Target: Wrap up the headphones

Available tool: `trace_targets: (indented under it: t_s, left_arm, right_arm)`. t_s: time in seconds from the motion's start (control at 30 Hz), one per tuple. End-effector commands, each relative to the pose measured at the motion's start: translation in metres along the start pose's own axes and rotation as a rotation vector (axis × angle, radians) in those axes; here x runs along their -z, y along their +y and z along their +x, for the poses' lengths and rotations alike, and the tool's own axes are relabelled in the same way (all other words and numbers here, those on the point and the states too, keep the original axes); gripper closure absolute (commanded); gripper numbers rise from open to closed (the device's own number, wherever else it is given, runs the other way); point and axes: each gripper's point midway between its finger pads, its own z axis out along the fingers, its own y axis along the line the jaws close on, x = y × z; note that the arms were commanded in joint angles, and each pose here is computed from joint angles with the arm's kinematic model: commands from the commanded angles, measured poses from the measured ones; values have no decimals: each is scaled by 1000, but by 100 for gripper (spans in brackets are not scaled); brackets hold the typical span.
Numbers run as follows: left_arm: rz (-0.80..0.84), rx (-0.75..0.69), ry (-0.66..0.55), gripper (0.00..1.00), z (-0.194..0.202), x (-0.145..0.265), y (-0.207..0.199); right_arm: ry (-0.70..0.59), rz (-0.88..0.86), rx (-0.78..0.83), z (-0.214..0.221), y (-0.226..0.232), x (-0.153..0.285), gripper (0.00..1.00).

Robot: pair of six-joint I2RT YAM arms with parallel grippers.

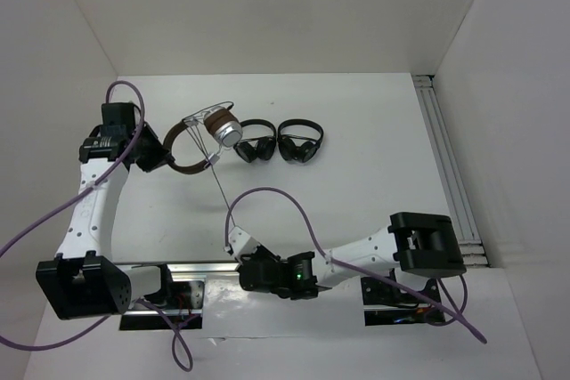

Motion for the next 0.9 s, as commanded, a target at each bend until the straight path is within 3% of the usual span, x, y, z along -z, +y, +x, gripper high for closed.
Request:
trace_targets:
  t_s: [0.0, 0.33, 0.47, 0.67, 0.87]
  left_arm:
    - [67, -23, -154, 100, -35, 8, -14]
    - [-134, -27, -181, 100, -23, -15, 28]
    - [-170, -71, -189, 100, -14, -18, 28]
    - [-221, -252, -243, 100, 4, 0, 7]
    - [-282, -463, -208, 100, 44, 3, -5]
  right_arm:
    - [-100, -25, -61, -44, 11, 10, 100]
    - [-216, -66, -80, -99, 25, 75, 100]
    - [-247, -90, -58, -120, 25, 90, 100]
    - [-251, -45, 0, -137, 11, 95, 100]
    - [-248, 51, 33, -158, -35, 96, 100]
